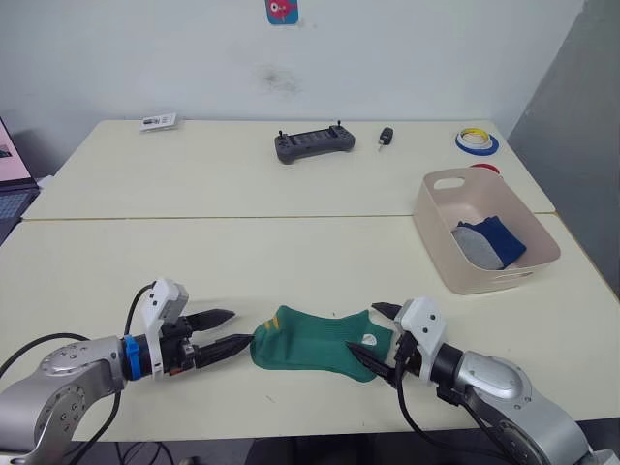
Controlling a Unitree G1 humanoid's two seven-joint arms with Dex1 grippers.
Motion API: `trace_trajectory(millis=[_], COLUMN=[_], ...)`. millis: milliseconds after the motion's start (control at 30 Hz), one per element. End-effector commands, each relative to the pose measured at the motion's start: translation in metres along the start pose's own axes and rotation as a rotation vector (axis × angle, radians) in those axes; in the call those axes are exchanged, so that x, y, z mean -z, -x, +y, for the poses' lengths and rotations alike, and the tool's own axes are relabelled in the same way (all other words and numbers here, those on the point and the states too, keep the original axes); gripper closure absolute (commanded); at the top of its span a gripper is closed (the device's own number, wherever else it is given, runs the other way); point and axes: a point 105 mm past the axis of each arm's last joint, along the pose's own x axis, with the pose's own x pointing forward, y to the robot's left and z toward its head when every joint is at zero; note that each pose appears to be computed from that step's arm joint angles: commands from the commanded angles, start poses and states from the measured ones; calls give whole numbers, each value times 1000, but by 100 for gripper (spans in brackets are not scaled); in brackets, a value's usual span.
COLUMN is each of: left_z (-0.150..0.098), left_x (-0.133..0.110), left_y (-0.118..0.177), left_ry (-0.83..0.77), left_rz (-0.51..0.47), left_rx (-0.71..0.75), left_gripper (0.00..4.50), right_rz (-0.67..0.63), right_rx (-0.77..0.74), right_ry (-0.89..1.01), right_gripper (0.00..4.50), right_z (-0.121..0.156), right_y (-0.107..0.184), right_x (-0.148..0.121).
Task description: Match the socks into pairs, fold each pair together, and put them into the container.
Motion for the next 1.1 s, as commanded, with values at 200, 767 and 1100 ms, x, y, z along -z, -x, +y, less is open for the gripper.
trace_trajectory(millis=[200,767,1100], left_z=[-27,-2,-6], left_x=[-31,26,40], left_y=[-19,-47,-43], left_ry=[-131,-281,-256], left_rz=[-18,301,359], left_rx=[233,127,84], left_gripper=[258,448,448], right_rz=[-47,137,222], right_rx=[-55,-124,58], right_ry=[-10,35,17], right_gripper=[302,450,450], right_z=[7,14,-21], right_y=[-4,-29,8], right_x=[-13,28,52])
